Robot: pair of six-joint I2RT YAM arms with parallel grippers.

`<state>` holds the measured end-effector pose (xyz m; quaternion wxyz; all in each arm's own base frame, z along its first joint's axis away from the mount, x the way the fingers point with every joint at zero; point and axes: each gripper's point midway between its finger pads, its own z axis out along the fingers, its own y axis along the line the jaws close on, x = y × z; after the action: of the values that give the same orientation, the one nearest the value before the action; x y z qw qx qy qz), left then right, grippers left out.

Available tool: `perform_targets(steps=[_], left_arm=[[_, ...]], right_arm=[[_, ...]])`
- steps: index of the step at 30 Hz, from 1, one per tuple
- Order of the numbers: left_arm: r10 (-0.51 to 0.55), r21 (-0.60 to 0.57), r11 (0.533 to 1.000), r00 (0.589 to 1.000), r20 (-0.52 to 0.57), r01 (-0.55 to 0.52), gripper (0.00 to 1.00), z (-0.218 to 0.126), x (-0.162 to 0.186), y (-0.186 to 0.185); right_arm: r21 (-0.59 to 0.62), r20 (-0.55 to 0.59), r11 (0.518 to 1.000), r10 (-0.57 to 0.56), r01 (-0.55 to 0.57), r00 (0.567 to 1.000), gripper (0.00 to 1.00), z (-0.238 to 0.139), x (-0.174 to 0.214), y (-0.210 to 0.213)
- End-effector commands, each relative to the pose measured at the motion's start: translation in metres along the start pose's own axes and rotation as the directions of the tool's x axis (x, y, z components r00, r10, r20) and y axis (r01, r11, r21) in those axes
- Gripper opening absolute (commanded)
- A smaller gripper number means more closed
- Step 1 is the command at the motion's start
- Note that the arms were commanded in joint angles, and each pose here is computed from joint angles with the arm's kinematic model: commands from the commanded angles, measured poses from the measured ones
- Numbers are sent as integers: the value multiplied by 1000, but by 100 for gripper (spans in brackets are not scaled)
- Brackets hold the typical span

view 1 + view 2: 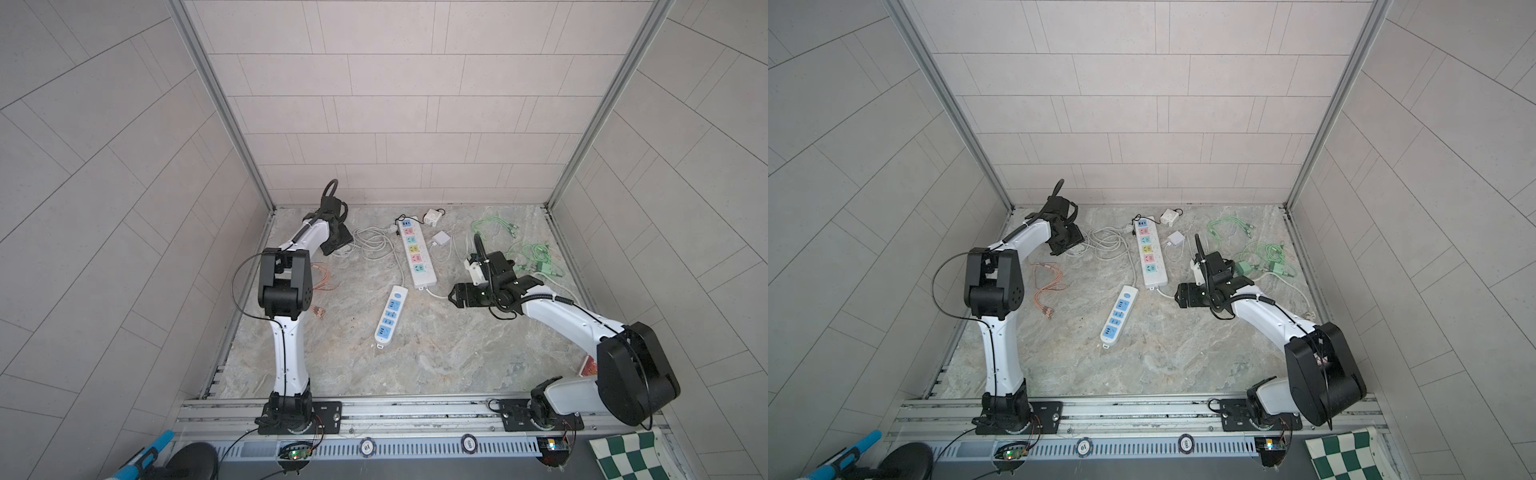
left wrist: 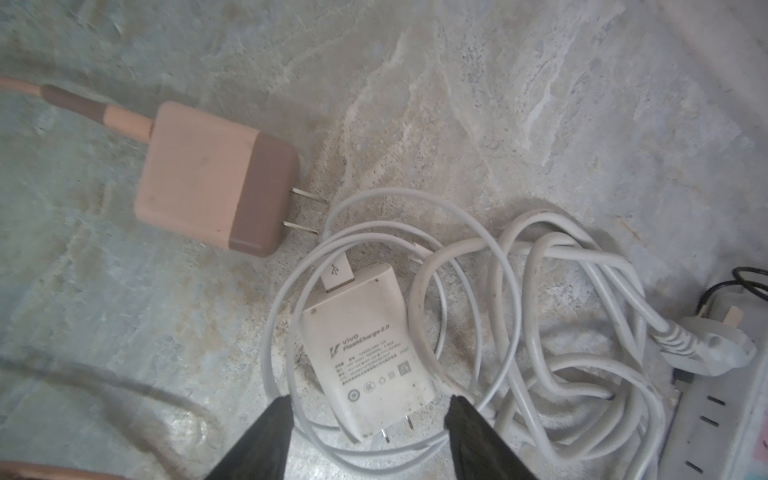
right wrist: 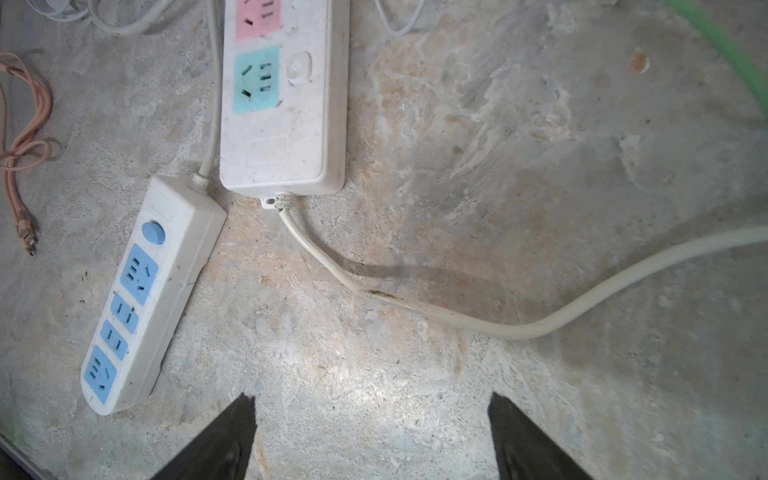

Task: Insert the plug
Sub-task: 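Lower the left gripper onto the white vivo charger and close on it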

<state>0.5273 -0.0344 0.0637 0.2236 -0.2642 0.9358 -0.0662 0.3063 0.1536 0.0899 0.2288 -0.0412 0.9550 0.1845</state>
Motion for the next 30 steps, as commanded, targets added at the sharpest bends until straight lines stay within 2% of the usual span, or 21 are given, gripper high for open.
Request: perform_targets(steps=[1, 4, 11, 30], left_arm=[[-30, 18, 999, 999, 39, 30, 62, -7, -16, -5], [-18, 0, 1000, 1000, -8, 18, 60, 4, -12, -5], [-24, -16, 1000, 999, -26, 24, 59, 21, -9, 3], [-37, -63, 997, 997, -62, 33, 59, 33, 5, 28]], right_arm=[[-12, 12, 1000, -8, 8, 1000, 87, -1, -8, 6], [-11, 9, 1000, -11, 11, 1000, 87, -1, -8, 6], [-12, 7, 1000, -14, 14, 1000, 86, -1, -8, 6], [-23, -36, 1000, -20, 19, 999, 86, 6, -6, 9]])
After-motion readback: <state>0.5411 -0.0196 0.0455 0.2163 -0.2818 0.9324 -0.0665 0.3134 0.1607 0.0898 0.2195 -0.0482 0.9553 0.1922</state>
